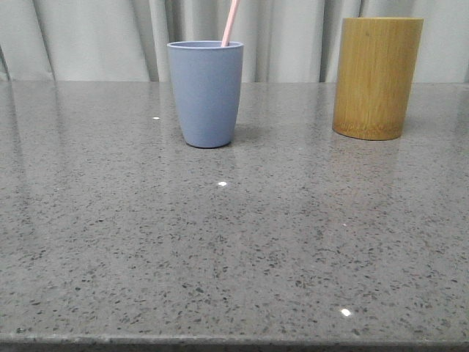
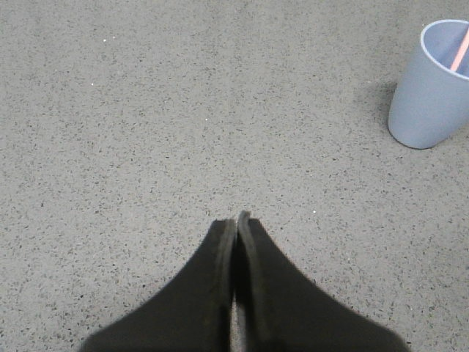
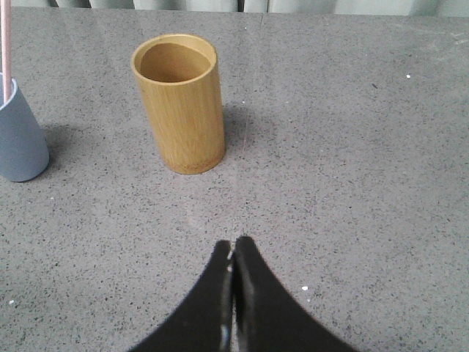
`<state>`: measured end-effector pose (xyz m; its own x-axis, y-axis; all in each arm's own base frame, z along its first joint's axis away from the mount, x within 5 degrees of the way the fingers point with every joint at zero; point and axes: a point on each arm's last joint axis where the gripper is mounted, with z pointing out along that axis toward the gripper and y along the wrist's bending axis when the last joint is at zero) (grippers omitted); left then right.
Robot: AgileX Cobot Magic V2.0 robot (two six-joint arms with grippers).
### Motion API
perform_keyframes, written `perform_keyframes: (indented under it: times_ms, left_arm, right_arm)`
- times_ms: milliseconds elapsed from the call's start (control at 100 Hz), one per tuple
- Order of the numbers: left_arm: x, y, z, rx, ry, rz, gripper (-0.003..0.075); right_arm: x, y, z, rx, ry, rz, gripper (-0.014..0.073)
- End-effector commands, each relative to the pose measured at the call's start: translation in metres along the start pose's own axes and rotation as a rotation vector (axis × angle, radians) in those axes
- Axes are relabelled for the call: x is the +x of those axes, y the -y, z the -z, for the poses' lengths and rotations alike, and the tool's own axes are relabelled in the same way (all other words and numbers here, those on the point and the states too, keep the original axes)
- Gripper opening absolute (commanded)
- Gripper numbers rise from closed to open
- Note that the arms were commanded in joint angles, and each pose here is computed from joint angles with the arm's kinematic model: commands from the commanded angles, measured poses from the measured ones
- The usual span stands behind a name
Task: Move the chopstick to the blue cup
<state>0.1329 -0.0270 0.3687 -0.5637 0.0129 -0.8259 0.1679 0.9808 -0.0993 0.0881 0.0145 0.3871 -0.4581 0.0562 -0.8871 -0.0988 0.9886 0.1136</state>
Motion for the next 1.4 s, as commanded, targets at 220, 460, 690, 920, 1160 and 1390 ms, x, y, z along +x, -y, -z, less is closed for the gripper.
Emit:
perform_keyframes:
  times_ms: [220,460,690,920,1160,1390]
  left_arm:
    - [-0.013,0.001,0.005,0.005,0.095,0.015,-0.0019]
    - [0.003,-0.003,0.008,-0.029,0.16,-0.02,-0.0019]
    - [0.055,-0.009,0.013,-0.033,0.421,-0.041,-0.0019]
    - [0.123,-0.015,0.0,-0.025,0.67,-0.047,-0.0019]
    - [0.164,-0.02,-0.011,-0.037,0.719,-0.049,-0.0019]
    - [0.175,-0.025,-0.018,-0.105,0.706,-0.039,-0.0019]
  right_arm:
    - [-0.012,0.0,0.005,0.002,0.09,0.021,-0.0068]
    - [-0.012,0.0,0.005,0.002,0.09,0.021,-0.0068]
    - [-0.012,0.0,0.005,0.002,0.09,0.021,-0.0068]
    - [-0.012,0.0,0.005,0.002,0.09,0.021,-0.0068]
    - [-0.012,0.0,0.005,0.002,0.09,0.021,-0.0068]
    - [-0.012,0.0,0.005,0.003,0.09,0.021,-0.0068]
